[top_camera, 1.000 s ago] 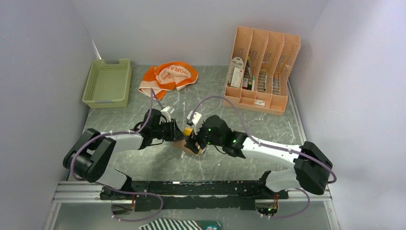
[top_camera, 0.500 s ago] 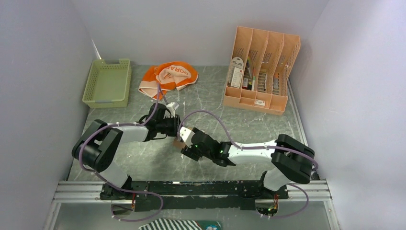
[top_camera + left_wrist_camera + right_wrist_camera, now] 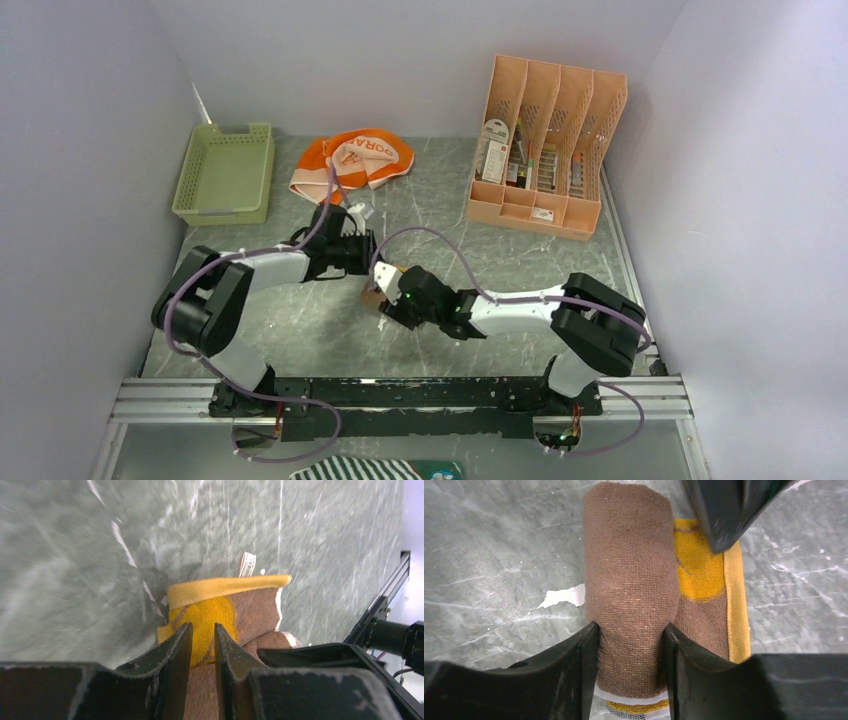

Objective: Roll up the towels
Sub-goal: Roll the towel at the center of the board.

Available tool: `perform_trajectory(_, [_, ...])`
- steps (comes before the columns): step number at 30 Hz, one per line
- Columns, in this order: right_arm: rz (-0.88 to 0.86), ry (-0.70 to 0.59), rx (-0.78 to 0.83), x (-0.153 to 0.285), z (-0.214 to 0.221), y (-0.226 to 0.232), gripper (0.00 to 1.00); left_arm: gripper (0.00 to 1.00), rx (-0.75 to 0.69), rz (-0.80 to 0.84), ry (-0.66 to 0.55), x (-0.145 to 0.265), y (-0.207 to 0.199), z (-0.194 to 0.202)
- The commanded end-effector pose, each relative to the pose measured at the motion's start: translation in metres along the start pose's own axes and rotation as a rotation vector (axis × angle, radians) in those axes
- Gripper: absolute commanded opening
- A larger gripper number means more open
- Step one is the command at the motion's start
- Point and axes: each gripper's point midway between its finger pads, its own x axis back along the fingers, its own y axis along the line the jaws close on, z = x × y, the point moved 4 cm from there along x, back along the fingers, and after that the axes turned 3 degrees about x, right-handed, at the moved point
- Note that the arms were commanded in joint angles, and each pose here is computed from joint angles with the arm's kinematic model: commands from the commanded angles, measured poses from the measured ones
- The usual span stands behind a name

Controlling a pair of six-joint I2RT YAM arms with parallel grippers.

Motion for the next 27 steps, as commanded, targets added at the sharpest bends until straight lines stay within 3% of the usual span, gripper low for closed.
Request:
perform_trajectory(1, [-0.163,-0.067,-0.172,0.004,-0.011,-0.004,0.43,0.35,-0.048,0.001,-0.168,0.044,-0.013,-0.057])
perform_trajectory(6, [-0.296,-0.124,-0.394,0.018,-0.016,-0.026,0.36,0.38,-0.040,-0.025,-0.350,0.095,-0.024,-0.086])
perform_trajectory(9, [-0.392,-0.149,-0.515,0.025,-0.019,-0.037,0.35,0.38,-0.036,0.007,-0.372,0.108,-0.035,-0.082])
perform_trajectory(14, [-0.521,-0.117,-0.707,0.018,-0.012,-0.053,0.35,0.39,-0.055,0.151,-0.318,0.106,-0.049,-0.059])
perform_trajectory(20, [-0.665,-0.086,-0.946,-0.003,0.015,-0.064,0.34,0.37,-0.054,0.164,-0.215,0.077,-0.045,-0.024])
perform_trajectory(27, [-0.631,-0.050,-0.965,-0.010,0.022,-0.072,0.42,0.37,-0.036,0.177,-0.174,0.050,-0.038,-0.015])
